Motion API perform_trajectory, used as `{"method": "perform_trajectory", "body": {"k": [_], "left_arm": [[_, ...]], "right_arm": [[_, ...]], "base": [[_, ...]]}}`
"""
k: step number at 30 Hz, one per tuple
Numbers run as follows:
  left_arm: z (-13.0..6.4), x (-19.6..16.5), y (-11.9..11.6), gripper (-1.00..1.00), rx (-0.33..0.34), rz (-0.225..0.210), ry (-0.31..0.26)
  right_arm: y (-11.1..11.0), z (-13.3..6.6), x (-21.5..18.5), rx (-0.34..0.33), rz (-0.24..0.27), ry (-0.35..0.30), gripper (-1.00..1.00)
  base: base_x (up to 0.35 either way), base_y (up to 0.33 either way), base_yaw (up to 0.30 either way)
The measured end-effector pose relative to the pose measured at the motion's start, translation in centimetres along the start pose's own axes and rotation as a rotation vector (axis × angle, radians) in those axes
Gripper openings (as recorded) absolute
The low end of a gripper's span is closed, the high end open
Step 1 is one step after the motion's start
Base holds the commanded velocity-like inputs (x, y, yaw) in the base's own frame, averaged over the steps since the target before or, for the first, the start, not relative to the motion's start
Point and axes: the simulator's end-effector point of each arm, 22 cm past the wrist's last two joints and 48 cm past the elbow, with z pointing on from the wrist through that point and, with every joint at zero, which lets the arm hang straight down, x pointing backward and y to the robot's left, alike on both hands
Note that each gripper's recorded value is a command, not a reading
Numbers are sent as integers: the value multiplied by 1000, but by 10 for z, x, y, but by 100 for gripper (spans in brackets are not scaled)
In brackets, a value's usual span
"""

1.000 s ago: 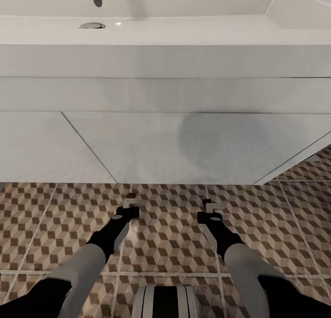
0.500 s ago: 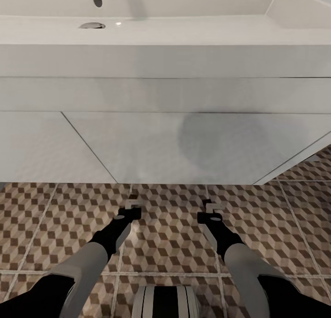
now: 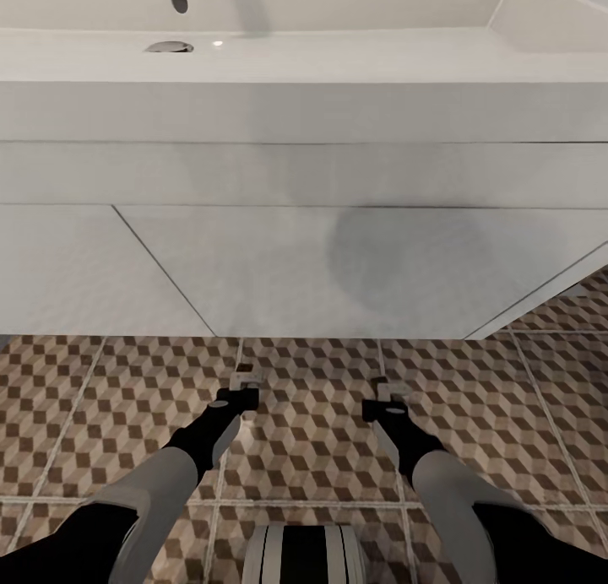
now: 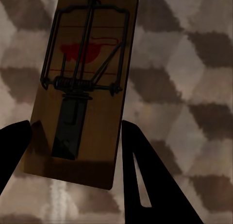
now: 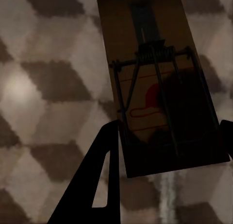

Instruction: Take the four mousetraps from the cabinet in the bathroom and place them on the bathroom floor. Make sure all four end up on the same floor surface, and ensure that at least two of them are either under or directly next to the same bathroom sink.

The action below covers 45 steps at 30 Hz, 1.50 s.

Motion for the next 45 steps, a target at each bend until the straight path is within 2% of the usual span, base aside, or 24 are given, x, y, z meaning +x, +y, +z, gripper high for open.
{"method": "perform_trajectory", "body": {"k": [13,21,32,38,45], "left_arm": [[0,1,-2,-100,3,-2,2],[0,13,-1,-100,0,1,27],[0,28,0,-100,-2,3,65],[1,29,1,-100,-3,4,69],[1,28,1,-100,-3,2,63]], "right_arm": [[0,0,-9,0,3,-19,-100],[1,0,-9,0,5,-22,-100],[0,1,-2,-1,3,8,-100],[4,2,-1,-8,-7,32,-100],[6,2,-2,-11,-8,30,-100]], "base": [[0,0,0],[0,0,0],[0,0,0],[0,0,0],[0,0,0]]}}
